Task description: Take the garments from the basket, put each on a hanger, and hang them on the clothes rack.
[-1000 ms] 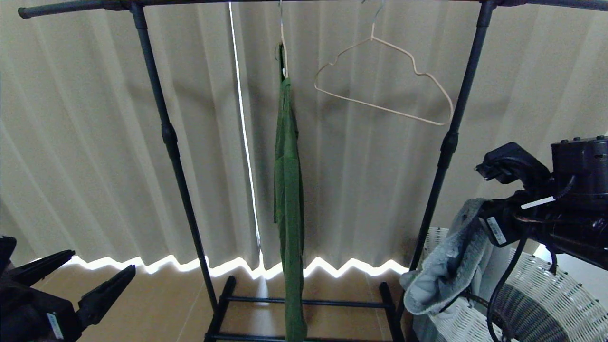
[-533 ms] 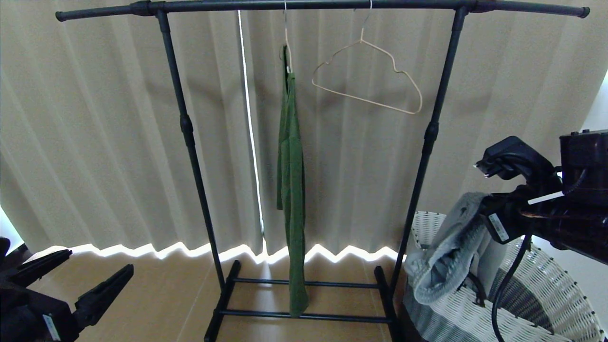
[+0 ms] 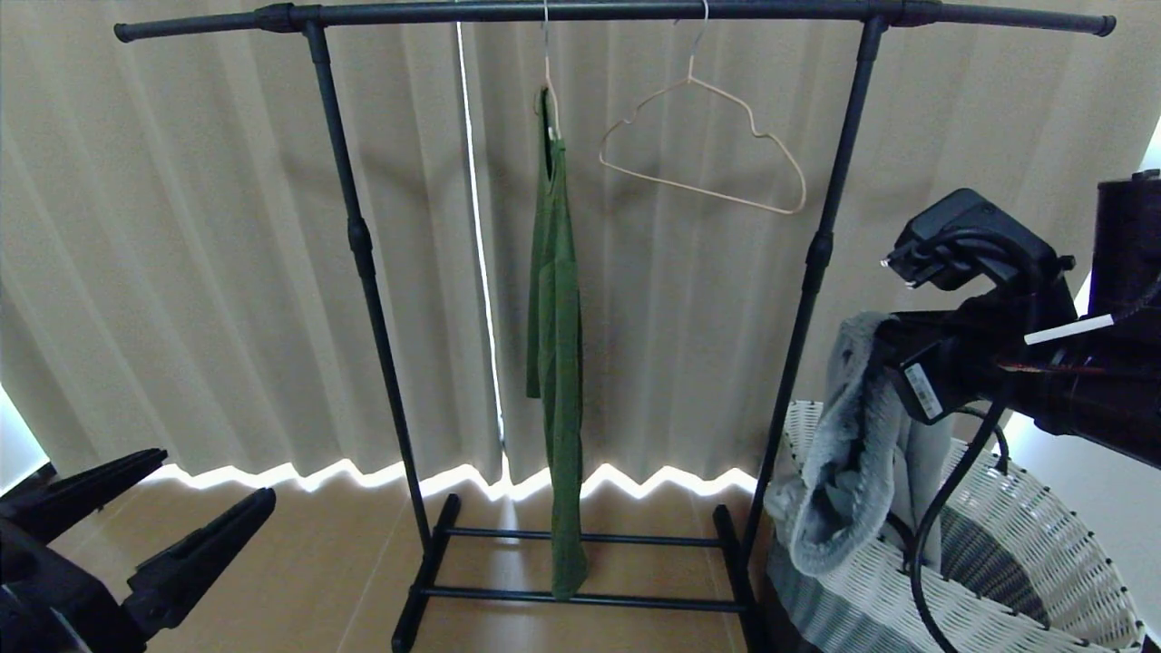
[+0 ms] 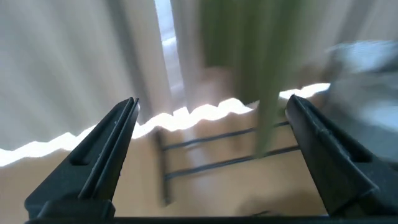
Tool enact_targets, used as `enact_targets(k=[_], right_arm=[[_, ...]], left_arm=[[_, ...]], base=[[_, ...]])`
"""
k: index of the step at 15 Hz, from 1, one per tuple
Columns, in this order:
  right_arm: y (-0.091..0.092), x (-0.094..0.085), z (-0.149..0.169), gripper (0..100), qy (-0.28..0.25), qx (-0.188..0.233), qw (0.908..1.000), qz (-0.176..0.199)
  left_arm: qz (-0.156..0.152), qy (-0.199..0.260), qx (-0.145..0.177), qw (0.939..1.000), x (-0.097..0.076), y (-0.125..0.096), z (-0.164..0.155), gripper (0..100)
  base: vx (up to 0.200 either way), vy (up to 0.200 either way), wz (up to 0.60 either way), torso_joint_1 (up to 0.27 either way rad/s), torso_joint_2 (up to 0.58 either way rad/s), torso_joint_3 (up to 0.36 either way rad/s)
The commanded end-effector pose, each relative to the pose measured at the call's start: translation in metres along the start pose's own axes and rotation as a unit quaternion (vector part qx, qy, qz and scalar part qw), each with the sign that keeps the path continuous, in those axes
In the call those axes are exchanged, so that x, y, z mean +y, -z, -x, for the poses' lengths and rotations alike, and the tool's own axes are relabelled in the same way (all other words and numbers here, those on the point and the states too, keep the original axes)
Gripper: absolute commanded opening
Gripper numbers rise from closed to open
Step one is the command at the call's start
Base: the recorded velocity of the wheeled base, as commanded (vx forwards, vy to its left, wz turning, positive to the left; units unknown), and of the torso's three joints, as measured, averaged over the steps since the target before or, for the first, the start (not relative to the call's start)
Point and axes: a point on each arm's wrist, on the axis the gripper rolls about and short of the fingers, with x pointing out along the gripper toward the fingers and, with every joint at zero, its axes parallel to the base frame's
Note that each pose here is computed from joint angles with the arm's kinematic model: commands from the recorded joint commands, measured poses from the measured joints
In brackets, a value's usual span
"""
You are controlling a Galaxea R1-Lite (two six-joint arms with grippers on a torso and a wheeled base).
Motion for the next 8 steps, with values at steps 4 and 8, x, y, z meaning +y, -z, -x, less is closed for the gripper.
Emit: enact_targets(k=[4, 8], right_arm=[[-0.033, 0.015, 0.023, 0, -0.041, -0.076, 0.9962, -0.008], [-0.052, 0.024, 0.034, 0, -0.08, -0.117, 0.9899, -0.009]], left_arm=[[-0.017, 0.122, -0.01, 0.9923, -0.027, -0.017, -0.012, 100], [0.011, 0.174, 0.043, 0.9837, -0.054, -0.028, -0.061, 100]], base=[[0.0, 0.0, 0.0, 0.0, 0.0, 0.0], [0.0, 0.0, 0.0, 0.0, 0.0, 0.0]])
